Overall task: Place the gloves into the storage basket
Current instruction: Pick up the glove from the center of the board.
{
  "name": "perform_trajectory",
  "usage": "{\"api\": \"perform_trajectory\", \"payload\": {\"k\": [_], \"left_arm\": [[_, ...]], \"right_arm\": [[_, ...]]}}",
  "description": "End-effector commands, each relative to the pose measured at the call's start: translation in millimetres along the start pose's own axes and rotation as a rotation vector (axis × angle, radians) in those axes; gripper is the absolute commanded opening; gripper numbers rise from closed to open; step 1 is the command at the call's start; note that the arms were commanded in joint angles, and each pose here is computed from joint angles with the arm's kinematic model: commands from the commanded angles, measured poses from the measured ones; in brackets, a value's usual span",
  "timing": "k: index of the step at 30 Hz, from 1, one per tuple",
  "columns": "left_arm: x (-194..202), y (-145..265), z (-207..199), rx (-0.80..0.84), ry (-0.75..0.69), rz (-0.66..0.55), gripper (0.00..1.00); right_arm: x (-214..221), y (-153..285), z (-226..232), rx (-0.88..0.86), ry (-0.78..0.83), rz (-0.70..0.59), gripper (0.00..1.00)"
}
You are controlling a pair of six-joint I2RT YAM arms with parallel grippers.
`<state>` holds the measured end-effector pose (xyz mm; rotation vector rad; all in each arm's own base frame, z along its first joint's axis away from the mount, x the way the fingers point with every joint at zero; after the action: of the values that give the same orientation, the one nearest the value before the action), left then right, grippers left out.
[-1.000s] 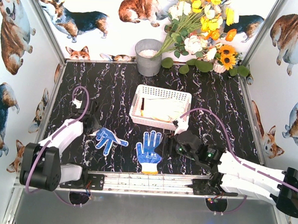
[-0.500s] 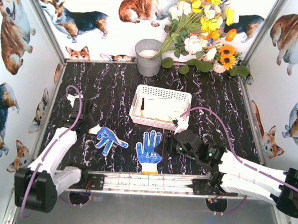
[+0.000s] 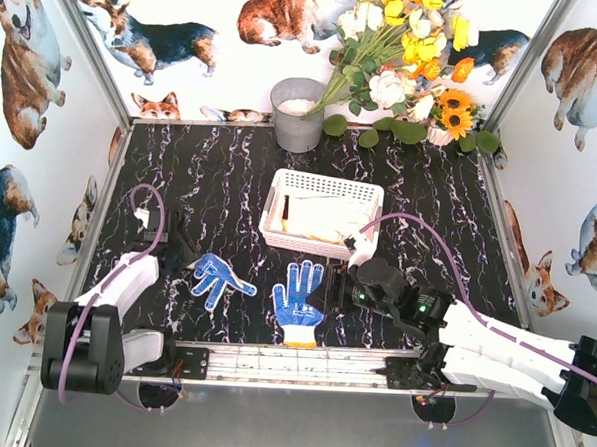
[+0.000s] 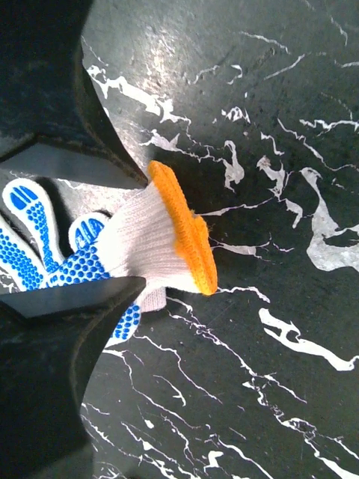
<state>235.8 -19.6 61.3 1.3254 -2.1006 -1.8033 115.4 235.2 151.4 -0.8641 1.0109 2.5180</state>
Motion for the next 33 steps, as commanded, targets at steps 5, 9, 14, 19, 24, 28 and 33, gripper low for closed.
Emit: {"api": "perform_trajectory", "payload": {"k": [5, 9, 14, 19, 24, 28, 33], "left_arm": [[-11, -9, -11, 0.093, 0.020, -0.076, 0.07], [-22, 2, -24, 0.156, -0.005, -0.109, 0.00], [-42, 40, -50, 0.301, -0.041, -0.164, 0.00], [-44, 86, -82, 0.482, -0.161, -0.147, 0.00], [-33, 126, -109, 0.649, -0.284, -0.119, 0.00], [-10, 161, -140, 0.828, -0.397, -0.068, 0.00], [27, 192, -163, 0.983, -0.515, 0.000, 0.00]], "right_arm": [[-18, 2, 17, -0.065, 0.005, -0.060, 0.67], [-20, 5, 20, -0.070, 0.002, -0.063, 0.67], [-30, 12, 30, -0.089, -0.011, -0.073, 0.67], [-45, 15, 52, -0.176, -0.021, -0.097, 0.71], [-62, 17, 73, -0.237, 0.008, -0.120, 0.77], [-77, 19, 79, -0.233, 0.033, -0.143, 0.82], [-101, 27, 78, -0.233, 0.018, -0.183, 0.85]]}}
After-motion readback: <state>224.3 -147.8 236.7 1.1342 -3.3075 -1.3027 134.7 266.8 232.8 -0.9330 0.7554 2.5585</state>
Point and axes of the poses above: each gripper's point midway between its finger pads, its own y axis back along the fingers, its own z axis along the line the jaws close on, x = y × z, the point moved 4 cm from there along y, back along the fingers, and after that the axes turned 2 degrees about y, right-handed, at the moved point
